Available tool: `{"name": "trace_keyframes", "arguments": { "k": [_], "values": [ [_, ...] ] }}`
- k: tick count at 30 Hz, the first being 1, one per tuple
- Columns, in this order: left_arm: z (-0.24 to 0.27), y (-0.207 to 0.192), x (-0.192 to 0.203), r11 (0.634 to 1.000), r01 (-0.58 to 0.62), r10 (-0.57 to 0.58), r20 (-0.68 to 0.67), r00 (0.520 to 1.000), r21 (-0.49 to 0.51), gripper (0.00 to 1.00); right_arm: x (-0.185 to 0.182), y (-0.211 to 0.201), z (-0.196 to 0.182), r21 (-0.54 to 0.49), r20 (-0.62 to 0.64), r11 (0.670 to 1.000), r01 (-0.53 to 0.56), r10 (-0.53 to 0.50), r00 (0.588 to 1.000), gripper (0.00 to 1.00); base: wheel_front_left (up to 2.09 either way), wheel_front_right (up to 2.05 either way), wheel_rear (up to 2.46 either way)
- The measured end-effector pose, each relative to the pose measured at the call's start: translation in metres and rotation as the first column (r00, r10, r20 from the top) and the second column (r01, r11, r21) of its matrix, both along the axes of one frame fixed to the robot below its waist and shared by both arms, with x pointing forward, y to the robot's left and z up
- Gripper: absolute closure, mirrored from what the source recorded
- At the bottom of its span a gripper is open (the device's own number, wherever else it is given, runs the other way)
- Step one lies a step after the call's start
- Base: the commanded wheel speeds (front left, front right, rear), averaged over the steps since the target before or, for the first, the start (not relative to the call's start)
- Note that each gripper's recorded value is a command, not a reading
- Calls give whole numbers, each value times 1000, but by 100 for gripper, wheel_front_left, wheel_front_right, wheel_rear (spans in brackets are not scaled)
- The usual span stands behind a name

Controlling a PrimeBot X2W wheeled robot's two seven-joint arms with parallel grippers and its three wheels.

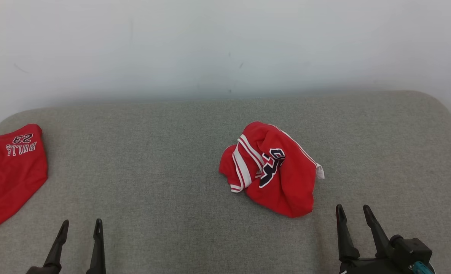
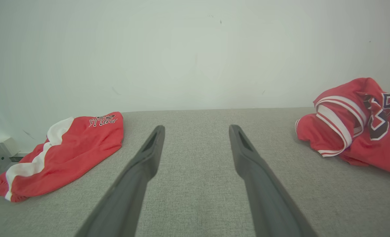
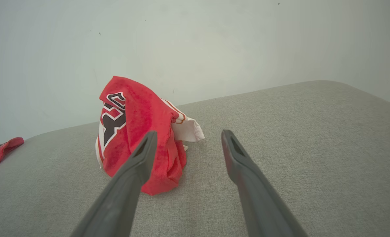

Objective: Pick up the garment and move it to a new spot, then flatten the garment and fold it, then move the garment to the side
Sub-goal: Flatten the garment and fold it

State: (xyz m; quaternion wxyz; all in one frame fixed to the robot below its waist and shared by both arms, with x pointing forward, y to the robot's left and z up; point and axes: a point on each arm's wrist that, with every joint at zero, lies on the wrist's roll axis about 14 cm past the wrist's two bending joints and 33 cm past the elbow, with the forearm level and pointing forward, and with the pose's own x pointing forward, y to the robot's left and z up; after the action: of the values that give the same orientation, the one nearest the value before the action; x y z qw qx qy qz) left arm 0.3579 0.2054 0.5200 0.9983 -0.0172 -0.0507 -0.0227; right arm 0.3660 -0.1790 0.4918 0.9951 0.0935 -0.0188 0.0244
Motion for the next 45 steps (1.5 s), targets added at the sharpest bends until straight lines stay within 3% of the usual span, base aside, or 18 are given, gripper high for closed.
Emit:
{"name": "trace_keyframes", "arguments": {
  "k": [27,36,45],
  "values": [
    [-2,0,-1,1000,-2,2,0,1000,-7,0,2,4,-2,3,-12,1000,-13,13,1000,0,0,0,0],
    [-2,0,2,1000,-6,6,0,1000,-16,0,41,22,18,-56,10,996,-71,71,997,0,0,0,0],
    [-5,-2,7,1000,-8,8,-7,1000,-19,0,77,31,-12,-52,-113,994,-92,85,990,0,0,0,0]
  ]
}}
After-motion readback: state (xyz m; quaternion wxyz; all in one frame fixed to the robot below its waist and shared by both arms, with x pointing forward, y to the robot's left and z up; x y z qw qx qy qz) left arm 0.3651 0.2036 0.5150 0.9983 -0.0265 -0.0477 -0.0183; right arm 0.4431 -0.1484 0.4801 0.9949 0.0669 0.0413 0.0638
